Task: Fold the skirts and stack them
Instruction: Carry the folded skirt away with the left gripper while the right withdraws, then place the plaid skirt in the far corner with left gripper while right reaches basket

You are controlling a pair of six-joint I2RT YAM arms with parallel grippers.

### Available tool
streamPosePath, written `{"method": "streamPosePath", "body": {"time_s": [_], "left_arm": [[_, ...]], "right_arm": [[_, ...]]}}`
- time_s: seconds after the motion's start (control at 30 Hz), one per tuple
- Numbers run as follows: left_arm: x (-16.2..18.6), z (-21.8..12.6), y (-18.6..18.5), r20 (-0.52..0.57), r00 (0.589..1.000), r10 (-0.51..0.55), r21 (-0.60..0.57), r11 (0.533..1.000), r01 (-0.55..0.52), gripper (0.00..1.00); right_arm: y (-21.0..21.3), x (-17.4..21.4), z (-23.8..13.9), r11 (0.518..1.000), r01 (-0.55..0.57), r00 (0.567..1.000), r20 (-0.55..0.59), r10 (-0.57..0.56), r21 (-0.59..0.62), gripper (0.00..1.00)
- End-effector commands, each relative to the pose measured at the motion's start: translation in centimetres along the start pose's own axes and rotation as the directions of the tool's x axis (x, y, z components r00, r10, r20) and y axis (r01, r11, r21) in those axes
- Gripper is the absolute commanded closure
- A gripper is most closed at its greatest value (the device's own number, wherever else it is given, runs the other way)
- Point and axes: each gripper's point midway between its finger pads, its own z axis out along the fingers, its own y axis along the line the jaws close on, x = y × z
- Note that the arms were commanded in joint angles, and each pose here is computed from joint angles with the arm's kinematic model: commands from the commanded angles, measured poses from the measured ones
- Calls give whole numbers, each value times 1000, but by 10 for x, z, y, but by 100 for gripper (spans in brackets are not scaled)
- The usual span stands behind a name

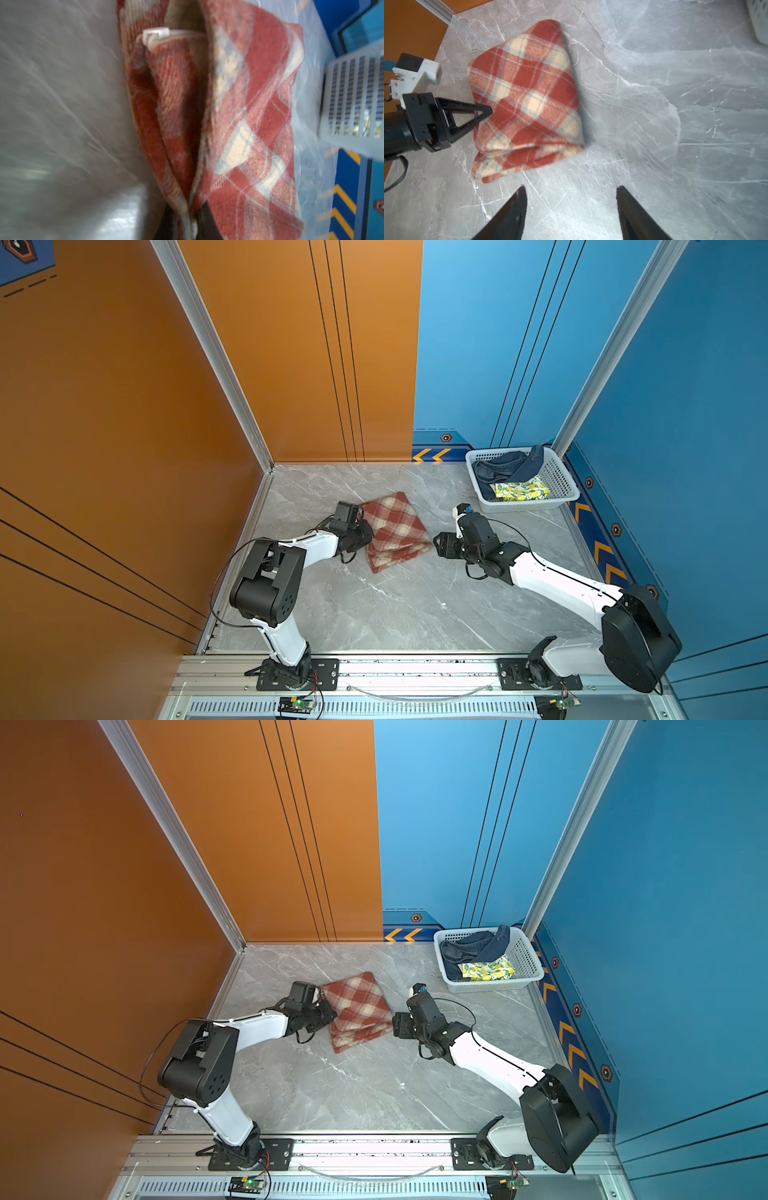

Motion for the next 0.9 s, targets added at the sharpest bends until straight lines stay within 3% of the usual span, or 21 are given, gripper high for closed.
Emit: {"method": "streamPosePath", "body": {"time_s": [0.0,0.13,0.27,0.47,0.67,0.87], "left_arm": [[-64,-8,12,199,969,-149,5,989,151,100],[-118,-19,43,352,888,-295,15,950,310,100],[-162,-34,76,511,755,-411,43,889,456,100],[-218,-41,84,643,624,-445,83,850,521,100],[-244,-22,110,664,570,-483,69,799,597,100],[-264,-3,126,634,586,-505,65,790,610,100]], "right_arm": [[-2,-11,-6,999,34,998,45,-34,16,31],[5,-19,-3,998,63,995,71,-63,-4,31],[8,-25,6,993,116,991,72,-116,-1,30],[0,-33,29,991,137,989,49,-137,4,26],[-15,-49,36,994,112,991,69,-112,7,26],[-46,-84,22,997,46,990,131,-54,62,26]]}}
